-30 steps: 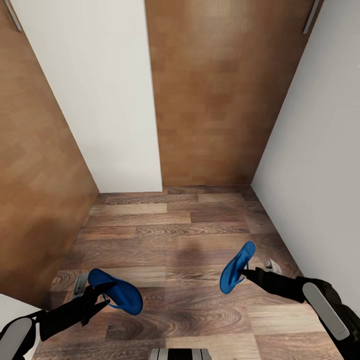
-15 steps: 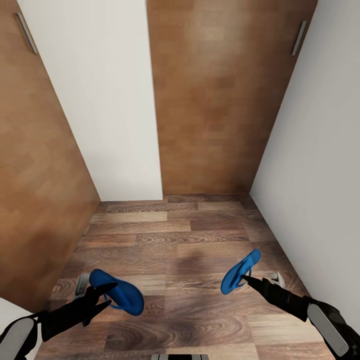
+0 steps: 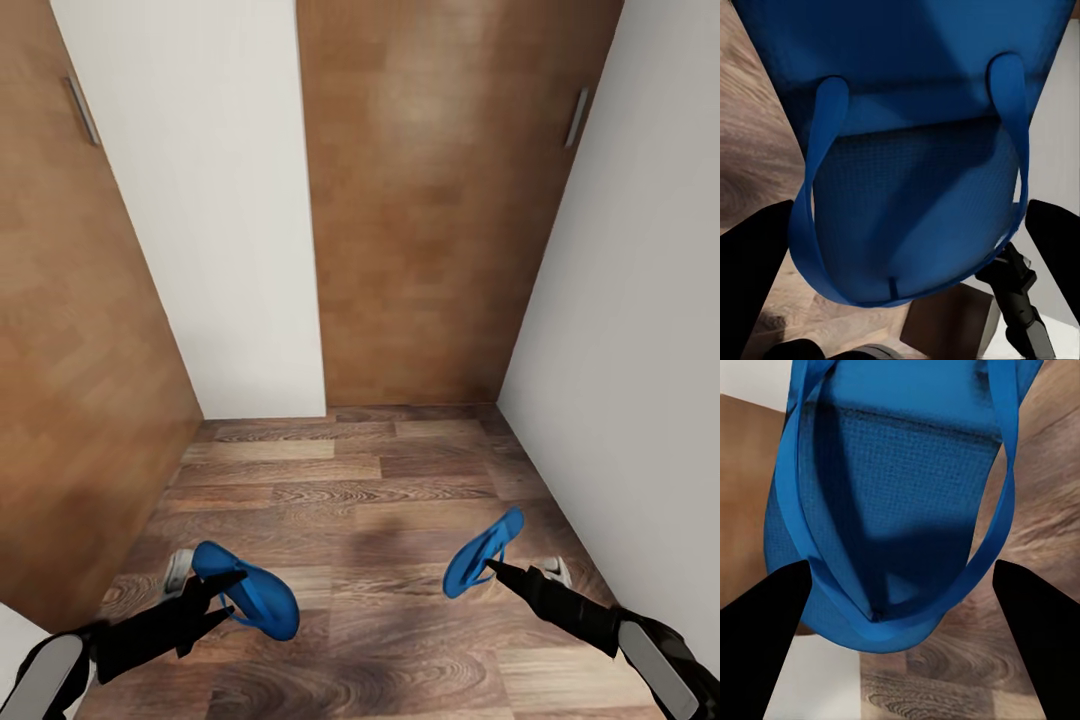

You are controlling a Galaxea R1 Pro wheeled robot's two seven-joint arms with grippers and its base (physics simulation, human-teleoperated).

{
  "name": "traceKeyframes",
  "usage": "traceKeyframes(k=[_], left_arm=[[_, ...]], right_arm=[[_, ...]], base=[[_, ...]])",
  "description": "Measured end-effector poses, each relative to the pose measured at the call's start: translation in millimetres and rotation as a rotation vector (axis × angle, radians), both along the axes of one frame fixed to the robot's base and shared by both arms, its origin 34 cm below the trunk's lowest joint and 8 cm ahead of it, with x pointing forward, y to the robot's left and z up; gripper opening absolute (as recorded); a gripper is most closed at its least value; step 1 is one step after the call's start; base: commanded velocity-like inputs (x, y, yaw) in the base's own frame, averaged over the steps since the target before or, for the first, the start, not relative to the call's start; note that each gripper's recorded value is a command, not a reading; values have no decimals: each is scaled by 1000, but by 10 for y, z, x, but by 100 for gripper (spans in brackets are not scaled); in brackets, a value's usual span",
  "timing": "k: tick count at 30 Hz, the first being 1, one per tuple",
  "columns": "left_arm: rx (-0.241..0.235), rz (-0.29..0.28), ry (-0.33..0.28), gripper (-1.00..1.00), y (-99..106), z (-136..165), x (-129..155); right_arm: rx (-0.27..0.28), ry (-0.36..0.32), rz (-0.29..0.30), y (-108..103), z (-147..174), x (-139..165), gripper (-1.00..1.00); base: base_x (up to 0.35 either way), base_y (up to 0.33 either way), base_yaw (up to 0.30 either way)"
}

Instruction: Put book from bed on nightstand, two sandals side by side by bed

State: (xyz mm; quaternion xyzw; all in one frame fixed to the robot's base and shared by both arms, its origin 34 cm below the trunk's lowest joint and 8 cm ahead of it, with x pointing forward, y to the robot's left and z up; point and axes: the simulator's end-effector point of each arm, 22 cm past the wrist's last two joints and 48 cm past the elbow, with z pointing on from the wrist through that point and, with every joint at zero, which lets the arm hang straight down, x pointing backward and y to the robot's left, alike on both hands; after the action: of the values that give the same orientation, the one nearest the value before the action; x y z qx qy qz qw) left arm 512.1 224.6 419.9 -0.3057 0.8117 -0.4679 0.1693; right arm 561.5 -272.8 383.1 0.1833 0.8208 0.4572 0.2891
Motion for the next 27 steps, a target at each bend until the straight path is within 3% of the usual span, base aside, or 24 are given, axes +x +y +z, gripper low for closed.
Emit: traceKeyframes(k=[27], left_arm=[[-8, -3, -75, -100, -35, 376, 11]], right_arm=[[1, -86, -8, -26, 476, 65, -100]], base=[[0, 0, 0]])
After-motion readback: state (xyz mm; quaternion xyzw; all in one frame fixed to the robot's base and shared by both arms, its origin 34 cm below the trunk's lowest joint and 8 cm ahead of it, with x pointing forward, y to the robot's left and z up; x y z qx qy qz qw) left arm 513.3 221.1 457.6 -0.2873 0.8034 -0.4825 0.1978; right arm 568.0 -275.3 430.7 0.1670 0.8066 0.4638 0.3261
